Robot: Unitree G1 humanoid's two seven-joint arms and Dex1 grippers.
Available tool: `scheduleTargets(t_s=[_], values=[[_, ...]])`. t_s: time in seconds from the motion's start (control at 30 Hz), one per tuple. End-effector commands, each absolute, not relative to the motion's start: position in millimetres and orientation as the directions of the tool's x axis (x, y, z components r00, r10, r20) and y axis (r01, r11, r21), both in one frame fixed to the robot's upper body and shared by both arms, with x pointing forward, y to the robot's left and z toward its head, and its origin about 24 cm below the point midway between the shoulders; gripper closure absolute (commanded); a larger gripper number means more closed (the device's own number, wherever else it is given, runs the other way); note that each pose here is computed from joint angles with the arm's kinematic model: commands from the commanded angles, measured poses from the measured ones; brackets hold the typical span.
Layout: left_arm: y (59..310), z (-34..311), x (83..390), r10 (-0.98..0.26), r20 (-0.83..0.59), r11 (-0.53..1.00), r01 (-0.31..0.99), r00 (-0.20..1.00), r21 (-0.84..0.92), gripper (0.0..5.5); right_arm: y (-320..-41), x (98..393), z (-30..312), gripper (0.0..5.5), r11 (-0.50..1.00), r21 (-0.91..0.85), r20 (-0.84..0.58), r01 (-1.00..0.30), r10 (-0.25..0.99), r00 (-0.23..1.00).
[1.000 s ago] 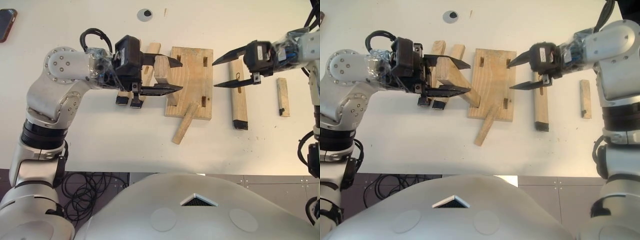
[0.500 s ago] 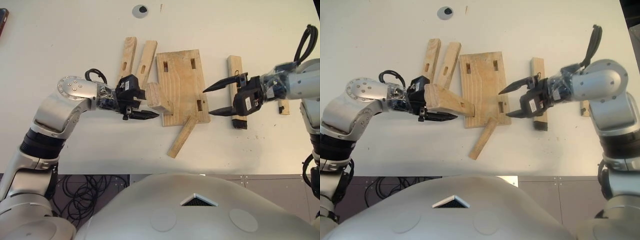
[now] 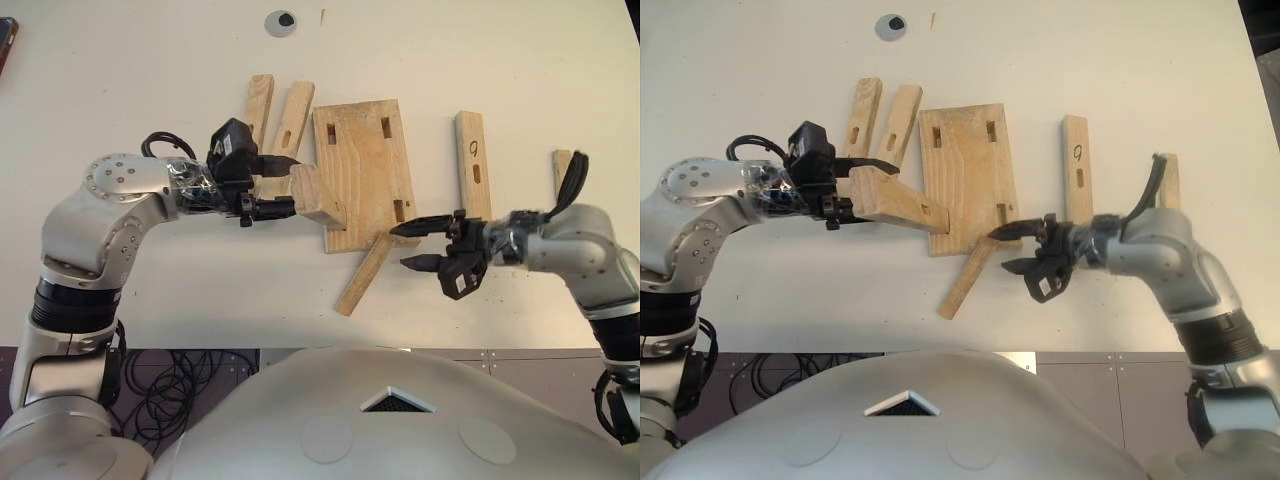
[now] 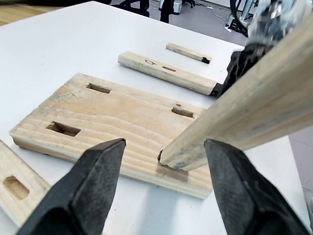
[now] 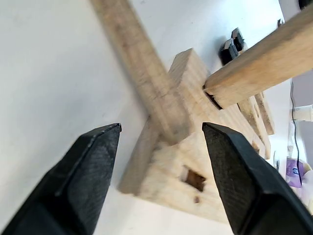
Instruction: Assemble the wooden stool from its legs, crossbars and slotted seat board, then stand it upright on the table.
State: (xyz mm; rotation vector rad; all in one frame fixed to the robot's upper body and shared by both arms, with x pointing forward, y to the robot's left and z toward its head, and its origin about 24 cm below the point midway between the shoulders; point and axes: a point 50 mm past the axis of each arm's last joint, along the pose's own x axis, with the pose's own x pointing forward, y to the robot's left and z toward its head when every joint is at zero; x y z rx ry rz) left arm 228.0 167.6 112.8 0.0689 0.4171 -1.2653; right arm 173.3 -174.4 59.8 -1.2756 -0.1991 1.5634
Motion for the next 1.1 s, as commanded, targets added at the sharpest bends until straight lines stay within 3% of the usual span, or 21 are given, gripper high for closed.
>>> scheduleTargets(t_s=[0.03,0.23,0.6,0.8,0.9,1.1], values=[[168,121,234,-0.912,-0.342,0.295,0.941,0.226,-0.165,2.56,-162,168,42,2.43,-0.390,-0.730,-0.556,-0.561,0.816,0.156],[164,121,236,-0.918,-0.342,0.270,0.947,0.199,-0.174,2.56,-145,168,33,2.43,-0.319,-0.785,-0.486,-0.531,0.849,0.207],[163,118,237,-0.917,-0.335,0.287,0.942,0.216,-0.176,2.53,-152,170,31,4.27,-0.282,-0.783,-0.468,-0.555,0.855,0.226],[168,119,239,-0.914,-0.283,0.348,0.919,0.289,-0.185,2.53,-163,183,68,5.11,-0.061,-0.752,-0.342,-0.656,0.887,0.310],[169,119,239,-0.908,-0.258,0.381,0.906,0.330,-0.185,2.53,-176,198,90,5.11,-0.002,-0.733,-0.330,-0.680,0.875,0.353],[179,129,250,-0.861,-0.163,0.504,0.851,0.482,-0.146,2.53,-198,231,119,5.11,0.273,-0.554,-0.254,-0.786,0.844,0.472]])
